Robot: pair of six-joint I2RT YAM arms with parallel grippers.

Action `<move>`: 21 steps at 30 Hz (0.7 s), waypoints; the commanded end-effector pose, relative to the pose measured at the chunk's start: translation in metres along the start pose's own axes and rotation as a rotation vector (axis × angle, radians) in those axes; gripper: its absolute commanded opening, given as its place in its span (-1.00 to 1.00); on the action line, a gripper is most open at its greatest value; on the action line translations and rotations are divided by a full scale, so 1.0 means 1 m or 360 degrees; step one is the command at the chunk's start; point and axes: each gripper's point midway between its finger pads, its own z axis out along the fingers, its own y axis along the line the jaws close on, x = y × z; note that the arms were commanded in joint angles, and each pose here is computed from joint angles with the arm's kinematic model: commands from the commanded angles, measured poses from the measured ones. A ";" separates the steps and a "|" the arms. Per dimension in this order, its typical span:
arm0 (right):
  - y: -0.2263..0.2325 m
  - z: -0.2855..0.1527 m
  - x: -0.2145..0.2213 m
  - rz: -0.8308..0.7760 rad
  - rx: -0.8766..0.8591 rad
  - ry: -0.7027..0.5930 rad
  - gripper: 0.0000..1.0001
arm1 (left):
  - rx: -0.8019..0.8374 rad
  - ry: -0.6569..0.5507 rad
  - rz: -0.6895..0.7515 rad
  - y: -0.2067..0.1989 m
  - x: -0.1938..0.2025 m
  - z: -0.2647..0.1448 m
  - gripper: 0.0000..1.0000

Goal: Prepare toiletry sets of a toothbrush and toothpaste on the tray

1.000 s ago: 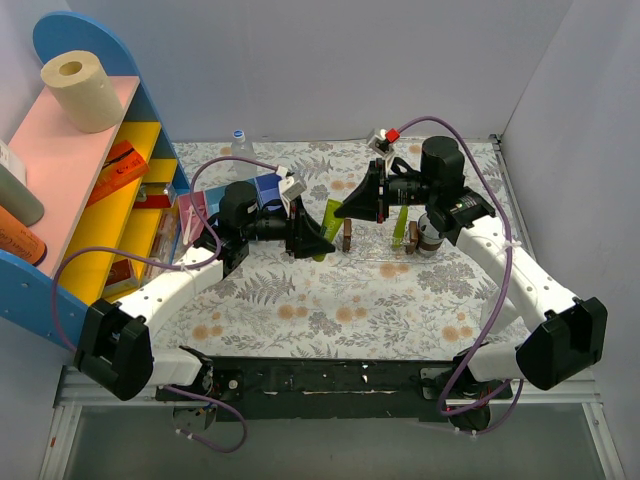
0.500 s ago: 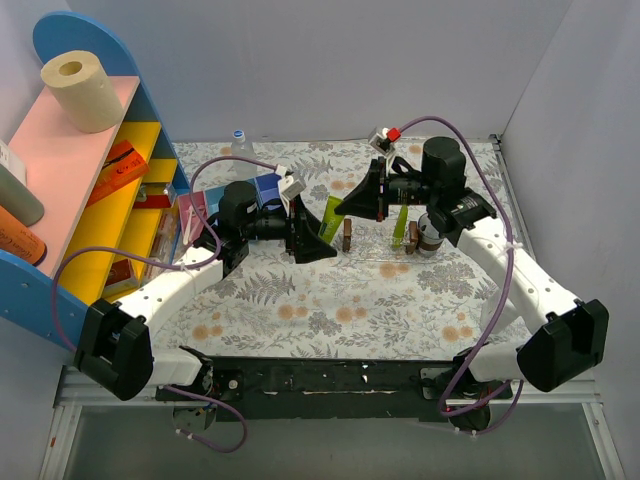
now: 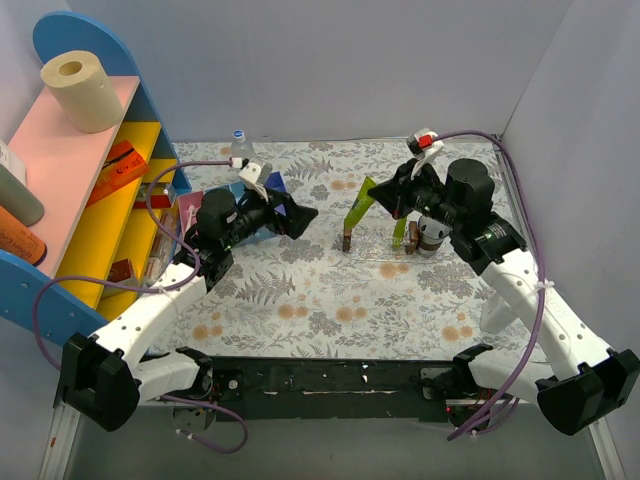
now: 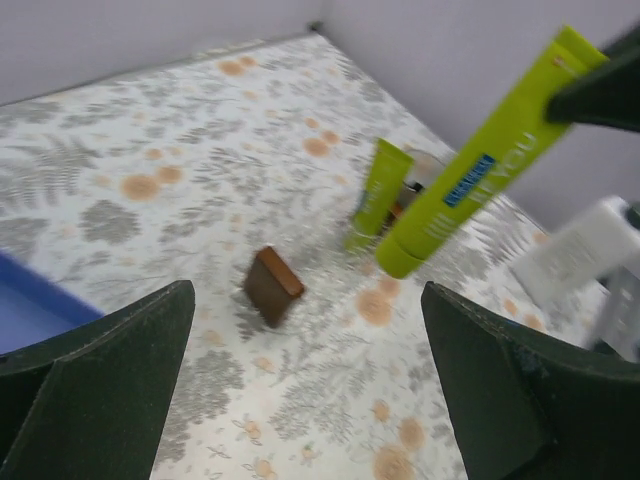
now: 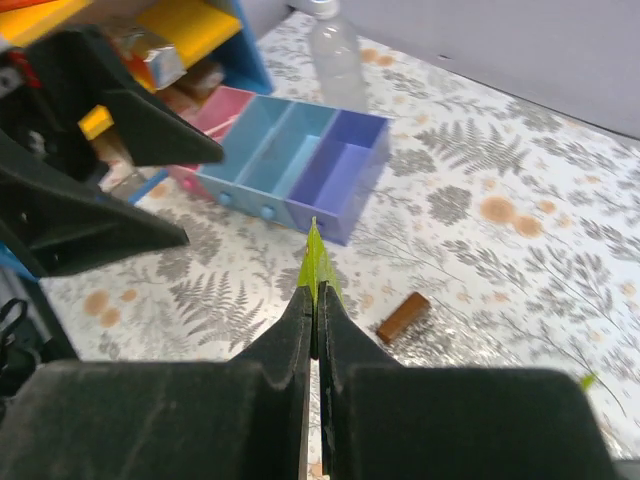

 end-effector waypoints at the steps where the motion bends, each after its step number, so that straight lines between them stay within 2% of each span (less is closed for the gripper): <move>1: -0.030 -0.009 -0.007 -0.0059 0.0360 -0.0086 -0.97 | -0.0779 -0.0185 0.0061 0.082 -0.023 -0.025 0.96; 4: -0.041 -0.009 0.003 -0.0095 0.0521 -0.0044 -0.97 | -0.1006 -0.0245 0.0057 0.103 -0.028 -0.041 0.96; 7: -0.053 -0.008 0.015 -0.0113 0.0688 0.0007 -0.97 | -0.0961 -0.0265 0.0056 0.098 -0.029 -0.041 0.96; 10: -0.059 -0.007 0.023 -0.0109 0.0725 0.0018 -0.97 | -0.0943 -0.0248 0.0018 0.097 -0.023 -0.036 0.96; 14: -0.066 -0.006 0.019 -0.0114 0.0781 -0.0070 -0.97 | -0.0968 -0.0233 -0.0035 0.101 -0.019 -0.034 0.96; 21: -0.083 -0.002 0.032 -0.0100 0.0841 -0.0029 -0.97 | -0.1012 -0.0240 -0.0020 0.105 -0.020 -0.037 0.96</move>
